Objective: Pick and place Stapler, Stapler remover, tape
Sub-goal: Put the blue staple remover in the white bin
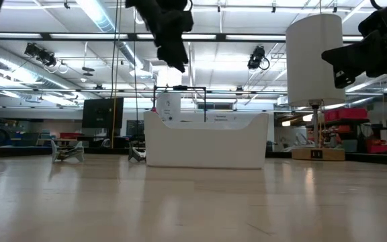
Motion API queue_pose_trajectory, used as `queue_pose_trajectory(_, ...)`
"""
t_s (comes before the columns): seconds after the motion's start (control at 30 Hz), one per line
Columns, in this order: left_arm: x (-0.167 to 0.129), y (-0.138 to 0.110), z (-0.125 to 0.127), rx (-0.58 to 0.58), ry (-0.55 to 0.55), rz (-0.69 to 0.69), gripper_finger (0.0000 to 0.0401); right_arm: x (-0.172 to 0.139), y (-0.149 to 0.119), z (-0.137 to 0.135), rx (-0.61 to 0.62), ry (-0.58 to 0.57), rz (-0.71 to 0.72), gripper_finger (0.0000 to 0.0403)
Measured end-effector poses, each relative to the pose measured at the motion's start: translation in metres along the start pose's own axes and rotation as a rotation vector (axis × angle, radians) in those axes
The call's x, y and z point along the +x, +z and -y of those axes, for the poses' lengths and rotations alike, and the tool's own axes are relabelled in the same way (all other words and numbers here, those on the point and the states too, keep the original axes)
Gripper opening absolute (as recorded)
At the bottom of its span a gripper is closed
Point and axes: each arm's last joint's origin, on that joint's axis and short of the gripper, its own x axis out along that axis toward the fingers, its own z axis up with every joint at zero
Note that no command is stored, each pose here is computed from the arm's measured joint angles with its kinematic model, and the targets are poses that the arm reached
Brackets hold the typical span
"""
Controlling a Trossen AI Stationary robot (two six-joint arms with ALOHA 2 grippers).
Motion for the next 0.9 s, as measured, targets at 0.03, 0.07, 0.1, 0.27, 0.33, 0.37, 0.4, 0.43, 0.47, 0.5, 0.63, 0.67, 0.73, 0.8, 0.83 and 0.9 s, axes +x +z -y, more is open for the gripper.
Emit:
queue_pose_trajectory(0.03,-0.002,-0.005,0.003,0.001,-0.004,-0.007,0.0287,0.0,0.0,0.0,0.0,0.0,0.0,0.0013)
queue_pose_trajectory(0.07,-0.003,-0.01,0.006,0.001,-0.009,-0.016,0.0287,0.0,0.0,0.0,0.0,0.0,0.0,0.0013)
queue_pose_trajectory(0.1,-0.004,-0.015,0.009,-0.007,-0.013,-0.026,0.0287,0.0,0.0,0.0,0.0,0.0,0.0,0.0013)
queue_pose_trajectory(0.27,-0.012,-0.041,0.025,-0.018,-0.035,-0.055,0.0287,0.0,0.0,0.0,0.0,0.0,0.0,0.0013)
queue_pose_trajectory(0.33,-0.013,-0.051,0.031,-0.007,-0.045,-0.07,0.0287,0.0,0.0,0.0,0.0,-0.001,0.0,0.0013)
queue_pose_trajectory(0.37,-0.012,-0.058,0.034,-0.002,-0.051,-0.081,0.0287,0.0,0.0,0.0,0.0,-0.001,0.0,0.0013)
queue_pose_trajectory(0.4,-0.012,-0.063,0.036,0.005,-0.056,-0.089,0.0287,0.0,0.0,0.0,0.0,0.0,0.0,0.0013)
queue_pose_trajectory(0.43,-0.011,-0.068,0.039,0.012,-0.061,-0.095,0.0287,0.0,0.0,0.0,0.0,0.0,0.0,0.0013)
queue_pose_trajectory(0.47,-0.01,-0.073,0.041,0.017,-0.064,-0.102,0.0287,0.0,0.0,0.0,0.0,0.0,0.0,0.0013)
queue_pose_trajectory(0.5,-0.009,-0.08,0.042,0.019,-0.068,-0.119,0.0287,0.0,0.0,0.0,0.0,0.0,0.0,0.0013)
queue_pose_trajectory(0.63,-0.003,-0.105,0.047,0.092,-0.113,-0.17,0.0287,0.0,0.0,0.0,0.0,-0.001,0.0,0.0013)
queue_pose_trajectory(0.67,-0.001,-0.112,0.047,0.111,-0.123,-0.185,0.0287,0.0,0.0,0.0,0.0,0.0,0.0,0.0013)
queue_pose_trajectory(0.73,0.004,-0.124,0.049,0.146,-0.135,-0.21,0.0287,0.0,0.0,0.0,0.0,-0.001,0.0,0.0013)
queue_pose_trajectory(0.8,0.008,-0.136,0.05,0.192,-0.146,-0.236,0.0287,0.0,0.0,0.0,0.0,0.0,0.0,0.0013)
queue_pose_trajectory(0.83,0.011,-0.142,0.05,0.22,-0.154,-0.249,0.0287,0.0,0.0,0.0,0.0,0.0,0.0,0.0013)
queue_pose_trajectory(0.9,0.018,-0.152,0.051,0.279,-0.171,-0.275,0.0287,0.0,0.0,0.0,0.0,0.0,0.0,0.0013)
